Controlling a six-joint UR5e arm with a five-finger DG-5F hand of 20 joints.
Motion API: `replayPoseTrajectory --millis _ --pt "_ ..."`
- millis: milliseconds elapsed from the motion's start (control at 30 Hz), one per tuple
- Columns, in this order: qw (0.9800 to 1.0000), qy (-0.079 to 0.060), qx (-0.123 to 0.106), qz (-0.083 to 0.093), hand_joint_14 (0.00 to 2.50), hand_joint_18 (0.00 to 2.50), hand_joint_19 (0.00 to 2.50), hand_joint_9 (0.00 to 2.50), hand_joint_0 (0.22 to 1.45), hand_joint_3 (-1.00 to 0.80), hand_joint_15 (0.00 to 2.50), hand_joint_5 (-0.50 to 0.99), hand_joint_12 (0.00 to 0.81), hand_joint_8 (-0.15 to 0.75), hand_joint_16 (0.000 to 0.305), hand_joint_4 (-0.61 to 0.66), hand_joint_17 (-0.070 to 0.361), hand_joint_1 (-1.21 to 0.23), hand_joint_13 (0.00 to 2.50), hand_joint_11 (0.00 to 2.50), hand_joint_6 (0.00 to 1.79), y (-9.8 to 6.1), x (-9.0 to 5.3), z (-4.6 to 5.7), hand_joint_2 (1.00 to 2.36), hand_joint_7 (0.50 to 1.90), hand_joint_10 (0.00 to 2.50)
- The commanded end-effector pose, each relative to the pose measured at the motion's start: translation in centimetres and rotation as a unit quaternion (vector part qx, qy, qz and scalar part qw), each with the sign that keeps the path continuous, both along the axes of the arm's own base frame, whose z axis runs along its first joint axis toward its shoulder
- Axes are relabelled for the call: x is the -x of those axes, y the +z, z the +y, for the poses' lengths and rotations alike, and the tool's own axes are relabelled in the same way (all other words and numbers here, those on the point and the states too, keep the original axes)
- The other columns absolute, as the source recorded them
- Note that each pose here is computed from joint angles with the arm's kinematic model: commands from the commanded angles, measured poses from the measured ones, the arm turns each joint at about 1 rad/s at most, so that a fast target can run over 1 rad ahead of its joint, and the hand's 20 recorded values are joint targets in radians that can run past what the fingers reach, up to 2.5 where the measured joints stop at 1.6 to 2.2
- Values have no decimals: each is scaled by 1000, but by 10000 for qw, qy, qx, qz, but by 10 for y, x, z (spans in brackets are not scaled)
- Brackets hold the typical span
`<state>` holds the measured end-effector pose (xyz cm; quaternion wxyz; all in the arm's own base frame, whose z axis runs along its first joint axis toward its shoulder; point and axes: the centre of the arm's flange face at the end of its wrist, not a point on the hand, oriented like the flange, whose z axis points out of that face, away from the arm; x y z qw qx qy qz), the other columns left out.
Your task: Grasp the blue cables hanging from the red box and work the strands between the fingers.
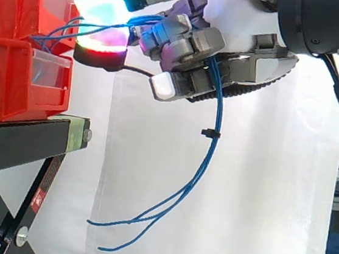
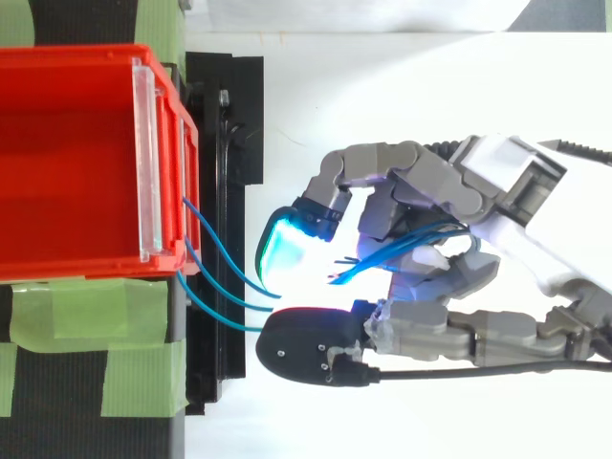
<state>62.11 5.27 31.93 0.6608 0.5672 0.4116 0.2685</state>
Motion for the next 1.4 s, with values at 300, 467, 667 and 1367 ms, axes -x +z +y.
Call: replayPoseTrajectory --millis 300,467,667,1367 --pt "9999 -5 -119 -73 2500 1267 502 159 1042 489 1569 -21 591 511 69 249 155 -844 877 2500 568 0 0 -1 1007 1214 2500" --pt "9999 -5 -123 -80 2500 1374 633 255 1038 382 1620 78 582 516 67 267 150 -792 934 2500 506 0 0 -1 1016 1279 2500" --pt "9999 -5 -123 -80 2500 1404 709 311 821 -414 1663 141 589 525 65 279 147 -712 967 2500 378 0 0 -1 1019 1360 2500" --pt "9999 3 -123 -80 2500 1406 704 312 815 -639 1668 78 607 537 65 287 145 -738 968 2500 467 0 0 0 1013 1329 2500"
